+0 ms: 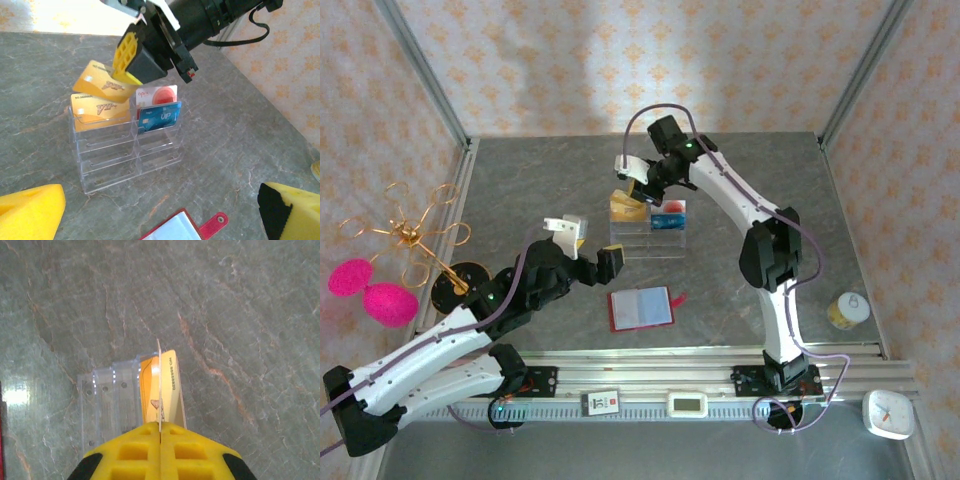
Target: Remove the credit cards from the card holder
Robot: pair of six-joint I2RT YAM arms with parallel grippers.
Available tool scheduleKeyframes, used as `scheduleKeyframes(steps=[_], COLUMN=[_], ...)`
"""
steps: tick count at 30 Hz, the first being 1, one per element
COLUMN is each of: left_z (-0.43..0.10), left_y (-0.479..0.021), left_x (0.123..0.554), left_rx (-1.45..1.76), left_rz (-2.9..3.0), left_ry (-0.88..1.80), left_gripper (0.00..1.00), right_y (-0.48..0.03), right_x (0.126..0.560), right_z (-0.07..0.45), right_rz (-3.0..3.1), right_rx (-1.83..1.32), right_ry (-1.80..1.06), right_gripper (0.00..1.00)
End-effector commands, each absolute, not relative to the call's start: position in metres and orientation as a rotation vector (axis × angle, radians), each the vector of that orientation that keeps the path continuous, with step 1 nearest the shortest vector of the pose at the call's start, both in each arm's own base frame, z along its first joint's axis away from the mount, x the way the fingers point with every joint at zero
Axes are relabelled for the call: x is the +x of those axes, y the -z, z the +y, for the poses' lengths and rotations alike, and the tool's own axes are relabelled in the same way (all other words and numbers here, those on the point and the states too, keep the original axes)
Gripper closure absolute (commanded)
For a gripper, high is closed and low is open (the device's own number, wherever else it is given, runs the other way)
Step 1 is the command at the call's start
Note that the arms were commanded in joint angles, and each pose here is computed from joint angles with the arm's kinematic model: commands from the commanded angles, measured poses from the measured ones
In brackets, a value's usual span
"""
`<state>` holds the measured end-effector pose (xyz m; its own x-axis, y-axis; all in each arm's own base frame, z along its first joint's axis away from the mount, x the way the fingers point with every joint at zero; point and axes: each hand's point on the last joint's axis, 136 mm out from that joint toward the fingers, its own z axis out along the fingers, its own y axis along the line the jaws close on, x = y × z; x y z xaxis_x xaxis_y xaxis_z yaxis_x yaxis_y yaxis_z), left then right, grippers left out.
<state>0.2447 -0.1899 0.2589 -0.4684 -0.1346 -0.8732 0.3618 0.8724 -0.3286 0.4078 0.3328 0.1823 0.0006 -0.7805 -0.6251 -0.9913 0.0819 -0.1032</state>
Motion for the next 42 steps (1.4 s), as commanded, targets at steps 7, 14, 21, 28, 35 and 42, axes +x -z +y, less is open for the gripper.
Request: scheduleKeyframes(steps=[7, 14, 21, 28, 35, 42], left_z=[-0.183, -0.183, -0.185, -0.185, -0.186, -0.19], left_y=[-0.265, -0.265, -0.265, -0.267, -0.268, -0.261], left_x=[0.25, 0.25, 0.249, 0.248, 0.246, 0.238], left_rx=[0.162, 0.159, 0.164, 0.146, 0.11, 0.069], left_rz=[1.974, 1.976, 1.975, 1.955, 1.906, 1.859], left_ry=[0.543, 0.551, 0.572, 0.595, 0.669, 0.795], left_gripper=[0.01, 0.01, 0.01, 0.01, 0.01, 0.01], right_y=[-0.168, -0.16, -0.155, -0.183, -0.239, -0.266], right_x=[0.415, 0.417, 0.424, 0.417, 0.393, 0.368], right_z=[0.322, 0.325, 0.331, 0.345, 0.358, 0.351], right_rz=[1.872, 1.889, 1.924, 1.861, 1.798, 1.85], right_rx=[-1.789, -1.782, -1.73, -1.672, -1.46, -0.799], right_ry=[-0.425, -0.445, -0.406, -0.5, -0.702, -0.937], right_gripper=[1.0, 1.0, 0.97, 0.65, 0.61, 0.61])
